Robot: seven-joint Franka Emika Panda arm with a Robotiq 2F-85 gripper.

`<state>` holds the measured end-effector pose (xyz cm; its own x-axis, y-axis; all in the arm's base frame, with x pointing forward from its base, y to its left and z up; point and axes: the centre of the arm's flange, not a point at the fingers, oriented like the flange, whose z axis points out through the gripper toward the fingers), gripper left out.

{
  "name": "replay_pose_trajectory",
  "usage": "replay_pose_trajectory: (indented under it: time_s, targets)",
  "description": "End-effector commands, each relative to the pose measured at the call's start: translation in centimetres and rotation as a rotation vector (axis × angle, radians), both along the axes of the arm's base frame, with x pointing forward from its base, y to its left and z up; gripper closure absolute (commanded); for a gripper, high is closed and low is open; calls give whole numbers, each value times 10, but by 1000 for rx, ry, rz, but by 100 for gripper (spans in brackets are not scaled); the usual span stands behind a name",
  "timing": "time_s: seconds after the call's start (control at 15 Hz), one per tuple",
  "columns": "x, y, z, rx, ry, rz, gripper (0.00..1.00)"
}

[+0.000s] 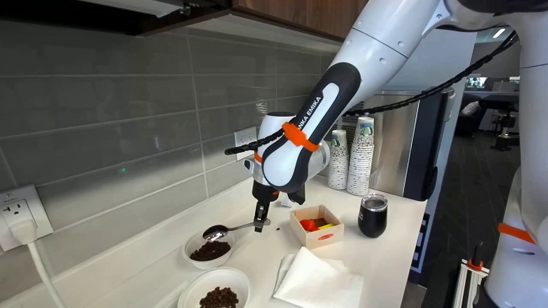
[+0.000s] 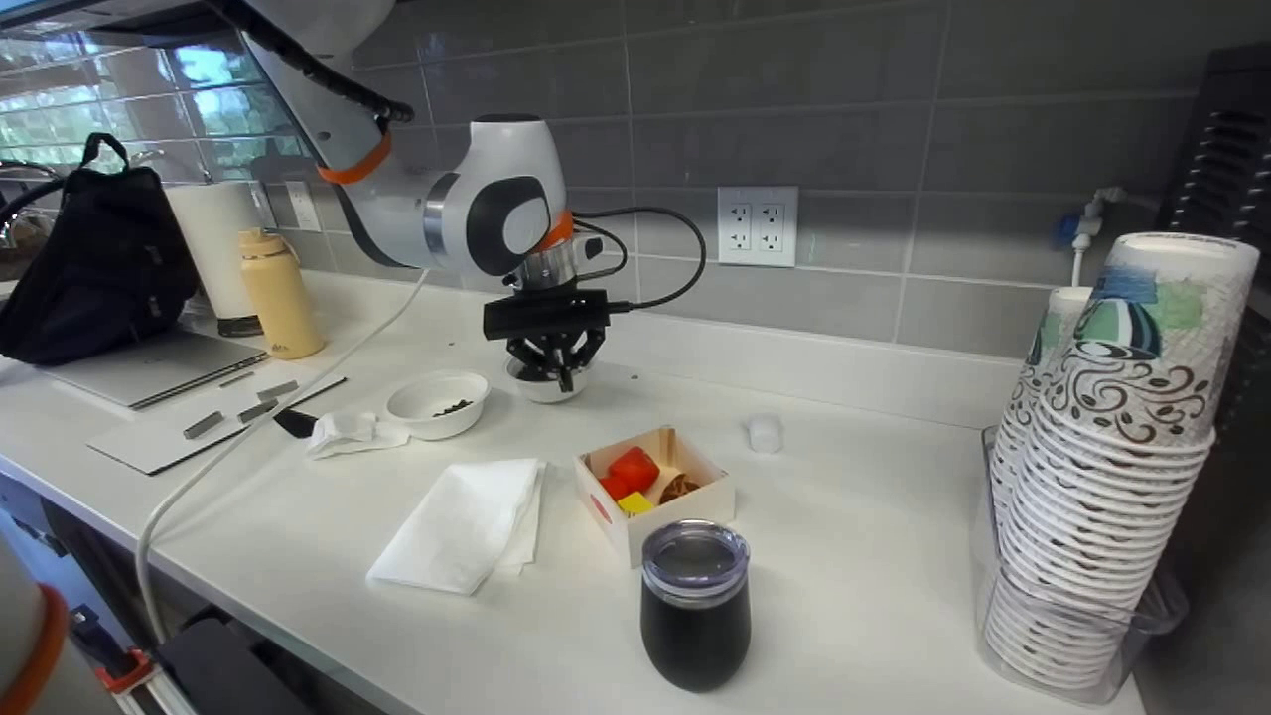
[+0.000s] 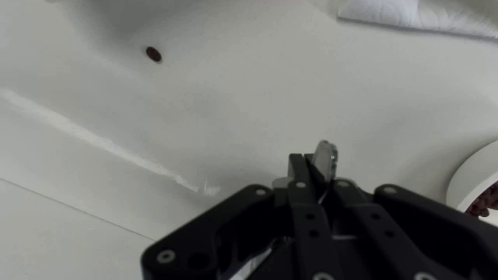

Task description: Move the contents of one bowl to the next bowl

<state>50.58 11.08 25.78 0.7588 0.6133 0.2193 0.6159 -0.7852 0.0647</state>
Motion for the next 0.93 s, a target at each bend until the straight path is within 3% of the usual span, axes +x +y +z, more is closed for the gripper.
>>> replay_pose_trajectory:
  time_s: [0.0, 0.87]
  targets:
    - [-4, 5, 10, -50, -33, -17, 99]
    - [0, 27, 4, -161, -17, 37, 99]
